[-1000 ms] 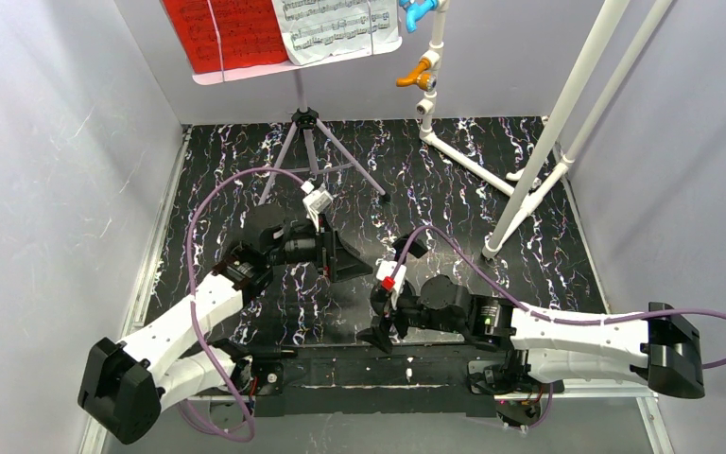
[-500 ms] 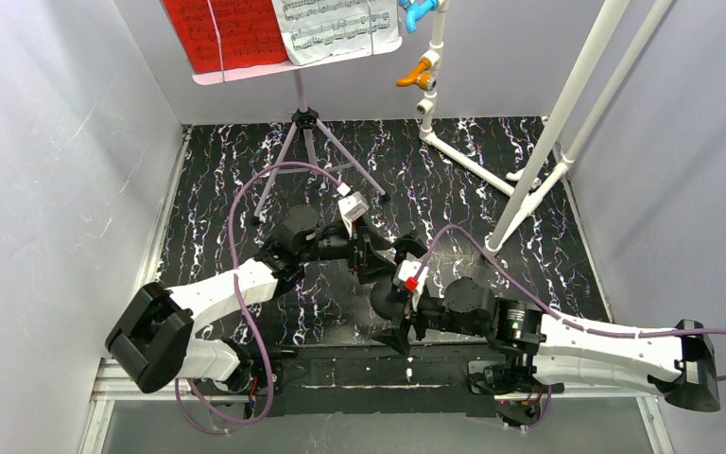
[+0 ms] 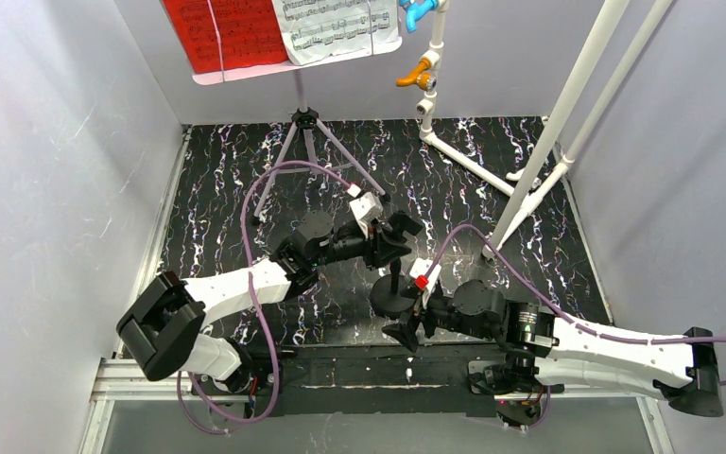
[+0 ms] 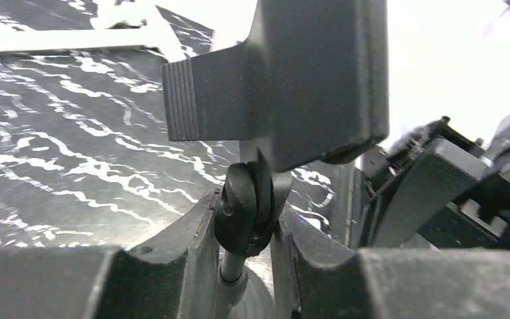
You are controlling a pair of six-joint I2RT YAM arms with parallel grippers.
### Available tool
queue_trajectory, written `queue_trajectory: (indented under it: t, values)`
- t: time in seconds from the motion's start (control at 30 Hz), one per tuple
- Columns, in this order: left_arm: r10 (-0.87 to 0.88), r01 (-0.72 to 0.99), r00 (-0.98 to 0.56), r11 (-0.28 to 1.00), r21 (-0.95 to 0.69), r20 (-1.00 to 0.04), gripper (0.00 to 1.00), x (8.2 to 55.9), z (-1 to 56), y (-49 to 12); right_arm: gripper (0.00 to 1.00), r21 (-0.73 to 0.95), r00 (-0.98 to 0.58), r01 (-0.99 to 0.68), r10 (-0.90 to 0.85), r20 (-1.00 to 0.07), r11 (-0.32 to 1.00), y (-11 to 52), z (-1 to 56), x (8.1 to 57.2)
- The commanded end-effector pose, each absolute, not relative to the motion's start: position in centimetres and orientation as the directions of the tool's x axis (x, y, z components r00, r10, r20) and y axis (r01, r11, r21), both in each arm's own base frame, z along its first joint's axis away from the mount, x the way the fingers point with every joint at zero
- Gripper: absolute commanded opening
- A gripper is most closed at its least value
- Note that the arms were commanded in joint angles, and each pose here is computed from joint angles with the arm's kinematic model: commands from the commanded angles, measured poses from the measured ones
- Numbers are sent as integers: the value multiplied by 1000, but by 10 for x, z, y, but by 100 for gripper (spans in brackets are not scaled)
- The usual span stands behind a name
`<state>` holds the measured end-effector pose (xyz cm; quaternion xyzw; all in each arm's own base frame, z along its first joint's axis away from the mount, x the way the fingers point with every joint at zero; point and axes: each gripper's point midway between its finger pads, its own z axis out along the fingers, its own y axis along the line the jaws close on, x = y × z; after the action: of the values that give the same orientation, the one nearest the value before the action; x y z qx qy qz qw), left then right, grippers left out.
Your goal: Set up the instrument practice props
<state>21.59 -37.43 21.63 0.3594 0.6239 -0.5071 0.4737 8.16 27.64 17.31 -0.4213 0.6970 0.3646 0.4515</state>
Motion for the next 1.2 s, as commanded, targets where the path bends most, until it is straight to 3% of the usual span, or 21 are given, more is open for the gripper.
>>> queue_trajectory:
  t: [0.0, 0.13, 0.3, 0.47, 0.63, 0.7, 0.73, 0.8, 1.0, 1.17]
  values:
    - [-92, 867, -68, 488, -105, -993, 15, 260, 255, -344, 98, 118, -239, -880, -213, -947, 461, 270, 179, 96]
    - [-37, 750, 15, 661, -13, -999, 0, 290, 266, -316, 98, 112, -239, -861, -200, -950, 495, 272, 175, 104]
    - [18, 652, 52, 757, 48, -998, 0, 323, 276, -293, 98, 112, -236, -846, -178, -955, 521, 280, 171, 112]
    - [-38, 570, -63, 819, -67, -997, 0, 355, 260, -279, 98, 126, -247, -844, -169, -954, 521, 288, 165, 113]
    - [-26, 568, -96, 820, -76, -995, 1, 359, 245, -280, 98, 144, -268, -847, -176, -947, 512, 297, 154, 112]
    - [-32, 582, -107, 808, -89, -994, 14, 353, 242, -281, 98, 148, -272, -851, -182, -945, 504, 300, 151, 111]
    - [-34, 582, -115, 808, -95, -993, 27, 351, 239, -279, 99, 146, -271, -852, -184, -945, 502, 301, 151, 111]
    - [-44, 558, -130, 822, -110, -991, 38, 347, 234, -271, 98, 140, -265, -857, -193, -945, 496, 303, 149, 110]
    - [-98, 501, -173, 848, -174, -980, 94, 320, 236, -240, 98, 110, -245, -884, -249, -937, 455, 317, 146, 108]
    - [-87, 456, -294, 863, -220, -952, 98, 286, 238, -211, 98, 116, -238, -906, -263, -935, 407, 338, 143, 105]
